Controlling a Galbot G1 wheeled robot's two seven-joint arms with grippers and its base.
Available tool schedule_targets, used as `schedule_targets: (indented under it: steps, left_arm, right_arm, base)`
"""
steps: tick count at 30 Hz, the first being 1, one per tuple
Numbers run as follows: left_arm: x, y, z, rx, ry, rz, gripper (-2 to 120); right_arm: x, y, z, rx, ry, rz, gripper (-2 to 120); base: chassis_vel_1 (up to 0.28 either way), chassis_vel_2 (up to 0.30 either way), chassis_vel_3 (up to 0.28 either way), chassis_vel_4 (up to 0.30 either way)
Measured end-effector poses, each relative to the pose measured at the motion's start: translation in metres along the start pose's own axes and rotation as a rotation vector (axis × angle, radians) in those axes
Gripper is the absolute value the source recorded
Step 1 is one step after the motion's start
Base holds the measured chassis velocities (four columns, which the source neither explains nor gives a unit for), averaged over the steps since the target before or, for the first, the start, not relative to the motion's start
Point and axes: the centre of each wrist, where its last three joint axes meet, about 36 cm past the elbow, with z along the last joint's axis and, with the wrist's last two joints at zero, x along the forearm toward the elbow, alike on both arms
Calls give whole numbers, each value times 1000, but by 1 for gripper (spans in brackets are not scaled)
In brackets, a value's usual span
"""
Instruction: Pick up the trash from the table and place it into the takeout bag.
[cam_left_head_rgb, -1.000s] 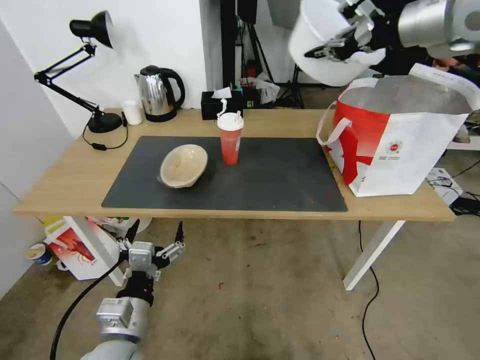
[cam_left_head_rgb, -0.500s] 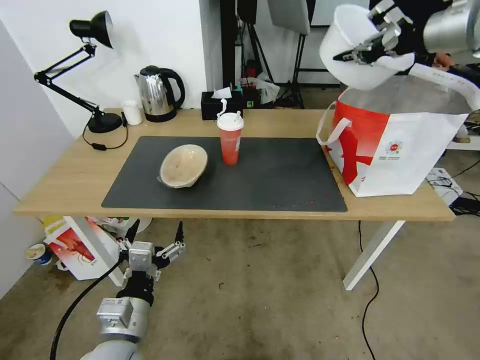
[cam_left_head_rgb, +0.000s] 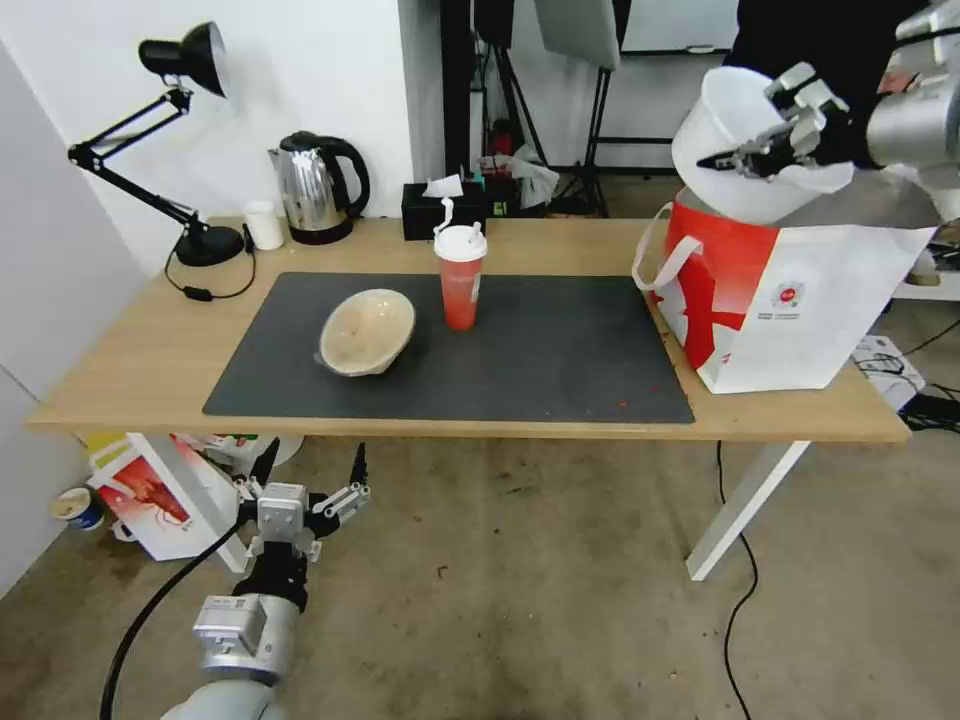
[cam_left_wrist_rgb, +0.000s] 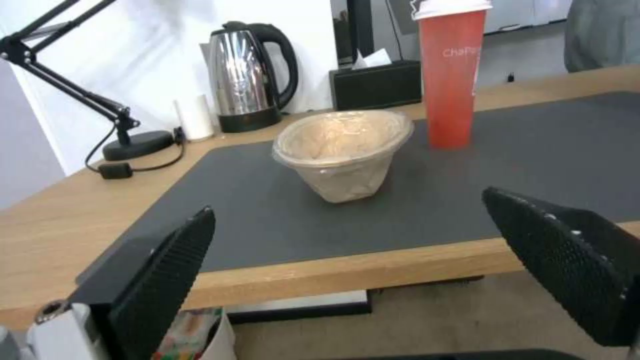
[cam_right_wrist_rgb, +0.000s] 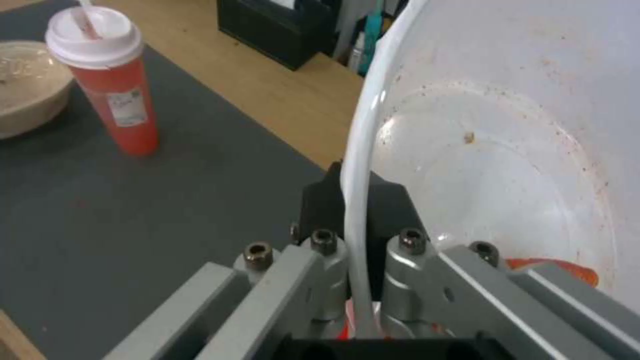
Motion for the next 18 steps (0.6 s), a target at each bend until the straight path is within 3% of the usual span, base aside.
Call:
schedule_targets:
  steps: [18]
  left_arm:
    - [0,0,0,0,0,0,100]
  right_arm:
    - [5,-5,34,-45,17,13,0]
  base:
    - [0,0,0,0]
